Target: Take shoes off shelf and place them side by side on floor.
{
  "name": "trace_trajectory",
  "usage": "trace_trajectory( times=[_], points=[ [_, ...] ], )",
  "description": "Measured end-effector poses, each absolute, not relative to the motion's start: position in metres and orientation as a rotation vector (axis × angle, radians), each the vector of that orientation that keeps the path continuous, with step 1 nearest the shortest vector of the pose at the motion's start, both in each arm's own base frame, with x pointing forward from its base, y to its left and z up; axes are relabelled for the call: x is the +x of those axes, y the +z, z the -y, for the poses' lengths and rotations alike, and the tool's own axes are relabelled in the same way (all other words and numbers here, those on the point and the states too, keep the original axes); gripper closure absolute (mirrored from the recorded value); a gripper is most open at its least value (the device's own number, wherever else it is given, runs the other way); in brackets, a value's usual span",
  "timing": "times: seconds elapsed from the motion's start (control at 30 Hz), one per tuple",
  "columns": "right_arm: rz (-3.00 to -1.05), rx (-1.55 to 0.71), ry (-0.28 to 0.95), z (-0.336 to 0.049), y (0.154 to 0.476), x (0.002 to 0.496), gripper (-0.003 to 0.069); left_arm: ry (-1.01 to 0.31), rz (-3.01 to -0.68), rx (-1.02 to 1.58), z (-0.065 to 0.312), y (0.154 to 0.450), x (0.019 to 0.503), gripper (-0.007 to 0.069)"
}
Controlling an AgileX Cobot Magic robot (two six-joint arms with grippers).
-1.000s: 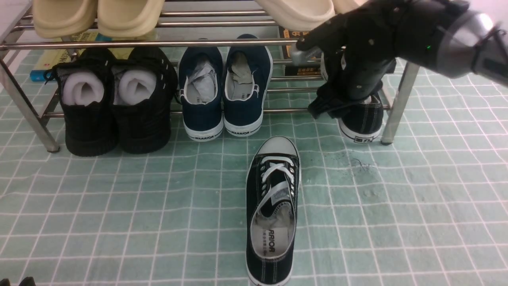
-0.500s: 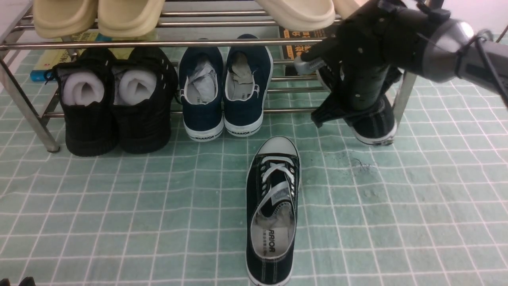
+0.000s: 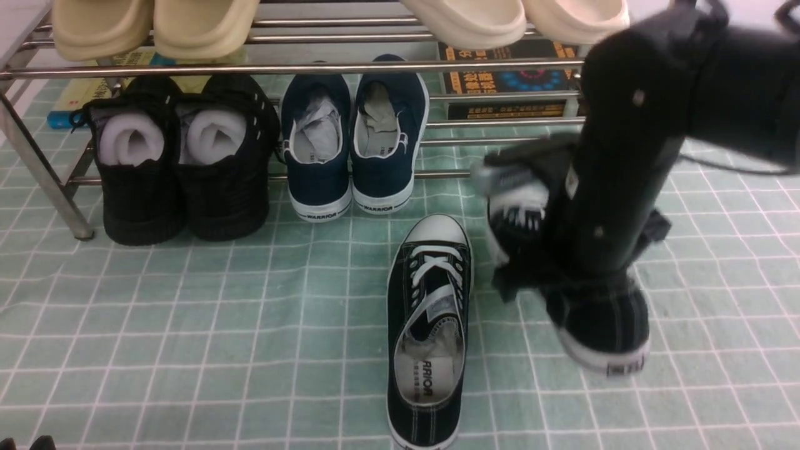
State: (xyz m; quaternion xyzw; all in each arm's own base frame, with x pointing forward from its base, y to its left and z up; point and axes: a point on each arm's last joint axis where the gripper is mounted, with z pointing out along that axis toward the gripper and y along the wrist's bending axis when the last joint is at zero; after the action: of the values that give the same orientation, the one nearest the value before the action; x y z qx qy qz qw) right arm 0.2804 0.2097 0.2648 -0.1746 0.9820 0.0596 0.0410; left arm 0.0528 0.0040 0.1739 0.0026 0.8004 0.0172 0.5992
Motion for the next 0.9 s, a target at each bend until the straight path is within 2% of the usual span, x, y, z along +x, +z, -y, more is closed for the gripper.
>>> trace_trajectory(
  times=[0.1,0.23,0.6,0.8,0.9],
  points=[
    [-3.011,-0.488,0.216,-0.222,0.248,0.272,0.0650,0.040,-1.856,0.006,-0.004,0.174,0.053,0.0384],
    [-2.969,-0.406,0.253,-0.228,0.242,0.277,0.0648,0.040,-1.856,0.006,-0.004,0.174,0.053,0.0384],
    [-2.938,-0.221,0.230,-0.232,0.229,0.289,0.0641,0.040,-1.856,0.006,-0.004,0.174,0.053,0.0384],
    [-2.943,-0.163,0.286,-0.236,0.225,0.290,0.0576,0.040,-1.856,0.006,-0.004,0.174,0.053,0.0384],
    [-2.939,-0.131,0.343,-0.239,0.227,0.290,0.0473,0.040,-1.856,0.006,-0.004,0.174,0.053,0.0384]
  ],
)
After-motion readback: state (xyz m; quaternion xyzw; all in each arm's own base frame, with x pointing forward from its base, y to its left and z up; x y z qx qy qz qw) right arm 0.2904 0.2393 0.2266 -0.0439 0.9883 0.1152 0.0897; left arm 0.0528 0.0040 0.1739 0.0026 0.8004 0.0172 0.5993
